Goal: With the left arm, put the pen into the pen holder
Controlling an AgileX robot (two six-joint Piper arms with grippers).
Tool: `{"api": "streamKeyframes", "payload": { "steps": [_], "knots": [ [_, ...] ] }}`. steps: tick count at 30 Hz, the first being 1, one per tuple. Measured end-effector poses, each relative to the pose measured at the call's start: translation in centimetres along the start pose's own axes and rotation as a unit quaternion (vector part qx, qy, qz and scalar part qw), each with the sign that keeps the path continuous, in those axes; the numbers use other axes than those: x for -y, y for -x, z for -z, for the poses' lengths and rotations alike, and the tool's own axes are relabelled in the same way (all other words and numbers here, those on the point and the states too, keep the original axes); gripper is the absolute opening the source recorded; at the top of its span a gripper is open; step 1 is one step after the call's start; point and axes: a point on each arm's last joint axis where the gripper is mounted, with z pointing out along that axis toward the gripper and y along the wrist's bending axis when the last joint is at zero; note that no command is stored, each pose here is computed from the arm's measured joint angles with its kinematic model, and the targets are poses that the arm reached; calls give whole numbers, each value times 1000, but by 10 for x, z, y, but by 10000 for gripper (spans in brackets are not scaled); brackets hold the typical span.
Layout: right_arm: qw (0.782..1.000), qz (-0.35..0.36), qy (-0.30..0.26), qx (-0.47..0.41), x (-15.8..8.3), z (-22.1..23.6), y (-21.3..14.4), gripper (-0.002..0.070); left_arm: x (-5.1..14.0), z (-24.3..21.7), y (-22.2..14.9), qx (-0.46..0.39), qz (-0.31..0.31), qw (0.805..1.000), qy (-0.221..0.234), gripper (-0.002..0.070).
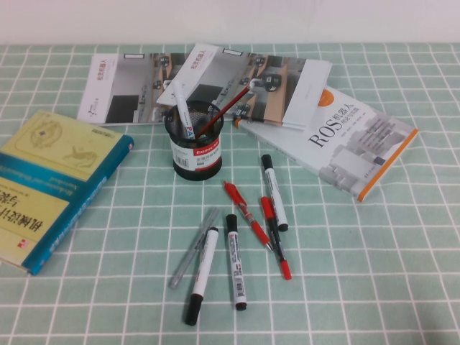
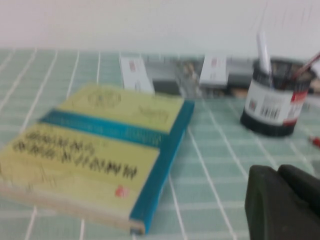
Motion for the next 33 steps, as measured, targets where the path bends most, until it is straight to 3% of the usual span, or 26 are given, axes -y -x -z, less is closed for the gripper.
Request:
{"api": "streamKeyframes", "payload": {
  "steps": [13, 33],
  "knots": [
    [1000, 0, 0, 0, 0, 0, 0, -20, -1, -2, -28, -90, 3, 996, 3, 0],
    [1000, 0, 0, 0, 0, 0, 0, -20, -1, -2, -28, -96, 3, 995, 3, 0]
  ]
}}
